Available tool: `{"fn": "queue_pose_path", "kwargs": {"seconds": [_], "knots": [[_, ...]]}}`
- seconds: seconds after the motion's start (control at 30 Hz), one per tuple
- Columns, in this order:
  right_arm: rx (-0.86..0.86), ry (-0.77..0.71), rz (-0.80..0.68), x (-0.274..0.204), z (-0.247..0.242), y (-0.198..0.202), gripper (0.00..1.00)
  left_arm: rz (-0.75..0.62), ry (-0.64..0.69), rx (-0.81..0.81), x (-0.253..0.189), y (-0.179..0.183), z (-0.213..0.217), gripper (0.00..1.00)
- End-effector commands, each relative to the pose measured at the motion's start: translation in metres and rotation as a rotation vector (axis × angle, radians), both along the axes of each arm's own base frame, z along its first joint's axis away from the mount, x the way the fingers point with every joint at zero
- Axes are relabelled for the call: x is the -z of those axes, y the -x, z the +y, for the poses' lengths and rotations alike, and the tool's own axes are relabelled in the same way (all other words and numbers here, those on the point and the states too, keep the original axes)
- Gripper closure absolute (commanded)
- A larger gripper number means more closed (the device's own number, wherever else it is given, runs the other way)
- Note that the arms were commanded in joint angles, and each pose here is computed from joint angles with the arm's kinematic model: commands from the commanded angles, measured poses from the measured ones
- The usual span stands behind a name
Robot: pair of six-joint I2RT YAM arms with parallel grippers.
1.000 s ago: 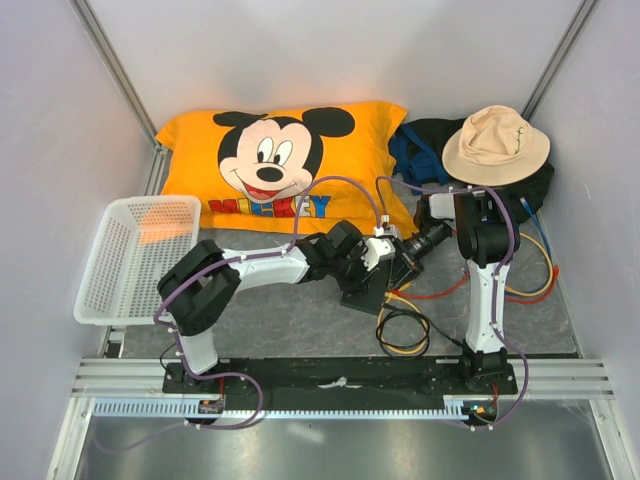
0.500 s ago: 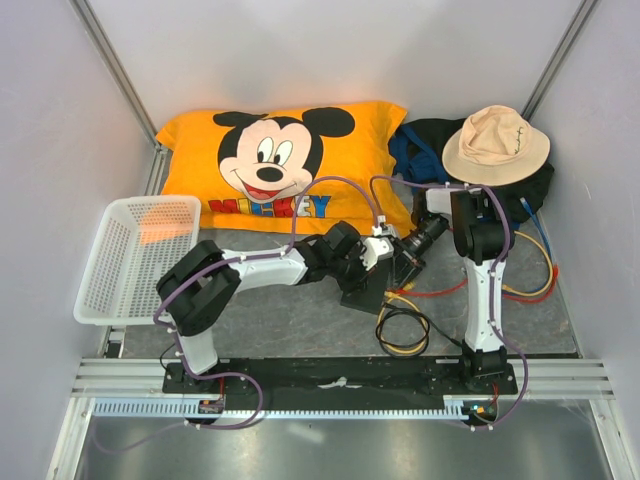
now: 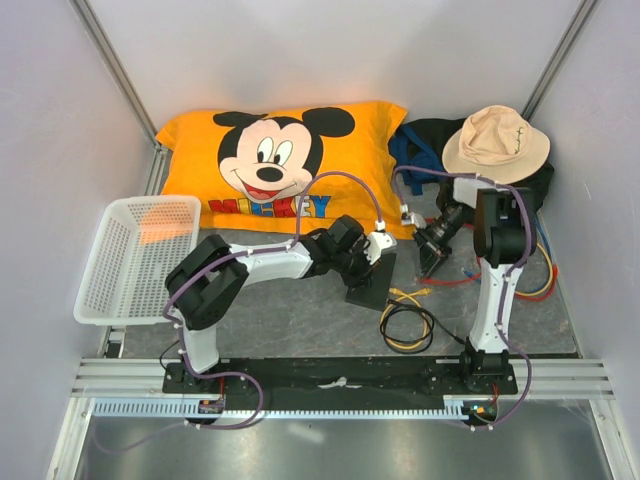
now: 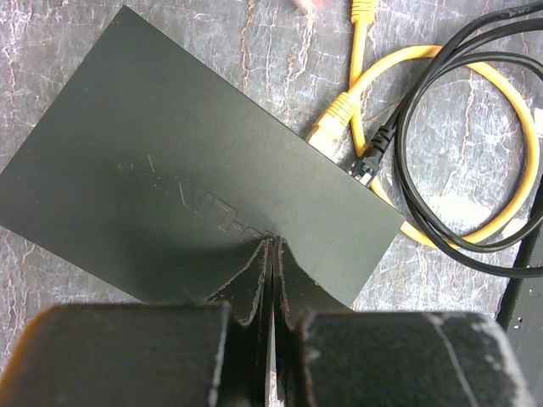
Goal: Pull the plug from the switch port
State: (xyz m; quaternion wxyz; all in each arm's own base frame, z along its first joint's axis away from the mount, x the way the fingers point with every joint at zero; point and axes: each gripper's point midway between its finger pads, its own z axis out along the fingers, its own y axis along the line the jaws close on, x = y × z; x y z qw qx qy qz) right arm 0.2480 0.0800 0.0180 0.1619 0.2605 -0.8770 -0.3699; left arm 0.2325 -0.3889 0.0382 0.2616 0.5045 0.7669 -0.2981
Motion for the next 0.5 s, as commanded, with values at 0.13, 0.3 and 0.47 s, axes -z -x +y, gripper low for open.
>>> {"fn": "queue_pose_path", "kwargs": {"seconds": [0.13, 0.3, 0.47], "knots": [[0.08, 0.084, -0.434, -0.085, -0.041, -0.076, 1.0, 0.067, -0.328, -0.072, 0.083, 0.009, 0.071, 0.98], [0.205, 0.141, -0.473, -0.101, -0.077, -0.088, 1.0, 0.049, -0.321, -0.066, 0.081, 0.008, 0.071, 0.98], [0.223, 0.183, -0.461, -0.098, -0.092, -0.079, 1.0, 0.043, -0.321, -0.057, 0.082, 0.011, 0.072, 0.98]]}}
